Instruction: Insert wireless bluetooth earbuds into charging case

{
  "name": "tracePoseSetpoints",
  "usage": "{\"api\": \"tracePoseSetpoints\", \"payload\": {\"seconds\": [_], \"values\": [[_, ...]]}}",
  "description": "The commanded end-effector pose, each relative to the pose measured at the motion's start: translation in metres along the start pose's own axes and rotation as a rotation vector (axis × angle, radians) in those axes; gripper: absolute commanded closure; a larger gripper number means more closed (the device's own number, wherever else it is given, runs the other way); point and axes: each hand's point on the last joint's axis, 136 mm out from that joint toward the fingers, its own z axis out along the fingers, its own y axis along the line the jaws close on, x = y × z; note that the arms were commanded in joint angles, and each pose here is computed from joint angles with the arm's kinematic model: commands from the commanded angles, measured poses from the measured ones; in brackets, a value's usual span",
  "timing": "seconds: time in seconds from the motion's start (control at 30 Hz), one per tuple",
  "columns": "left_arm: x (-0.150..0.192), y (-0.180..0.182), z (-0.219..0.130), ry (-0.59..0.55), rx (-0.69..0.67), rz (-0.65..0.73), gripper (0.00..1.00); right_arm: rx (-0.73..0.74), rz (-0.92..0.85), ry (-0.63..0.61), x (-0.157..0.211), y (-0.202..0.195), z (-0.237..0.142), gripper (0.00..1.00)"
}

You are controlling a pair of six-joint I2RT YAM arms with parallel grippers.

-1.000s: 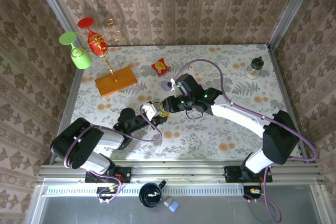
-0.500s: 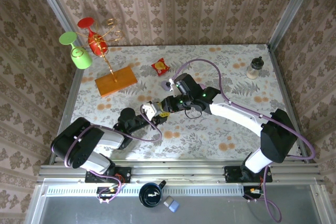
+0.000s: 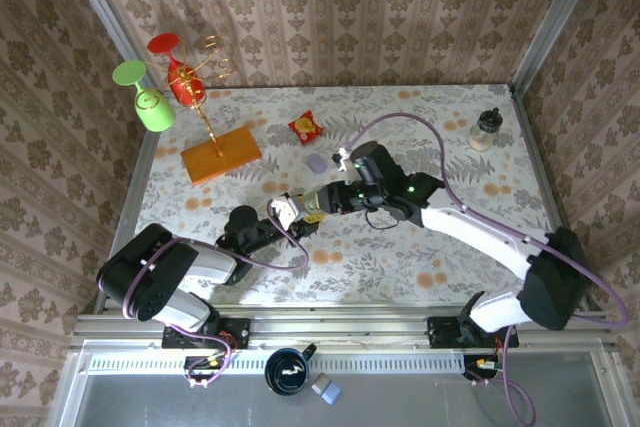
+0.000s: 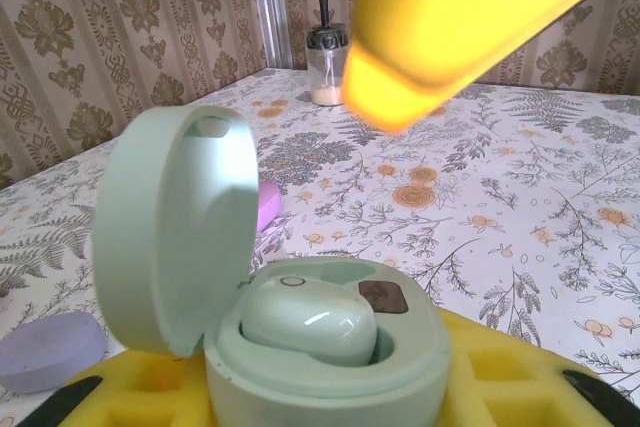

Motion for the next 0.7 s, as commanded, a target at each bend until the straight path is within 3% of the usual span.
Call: {"api": "tracePoseSetpoints", "payload": {"seconds": [0.0,0.2,0.3,0.47,0.67], "values": [[-0.01,0.0,0.002,-0.036,0.002,0.022,0.73,0.05,0.021,-0.081,-0.009,-0.028,-0.014,0.6],[-0.011,0.0,0.002,-0.037,0.003,0.027,0.73,0.238,0.174,-0.154,-0.006,-0.109,-0.021,0.57],[-0.012,0.0,0.001,-0.04,0.002,0.029,0.73,0.393,0.136,-0.118,-0.003,-0.141,-0.021,0.56],[-0.005,0.007,0.0,-0.02,-0.031,0.019,0.73,0.591,-0.011,0.022,-0.001,-0.174,-0.011,0.56],[0.008,0.037,-0.007,0.007,-0.135,-0.093,0.73,0.759,-0.172,0.204,-0.002,-0.193,0.003,0.56]]}}
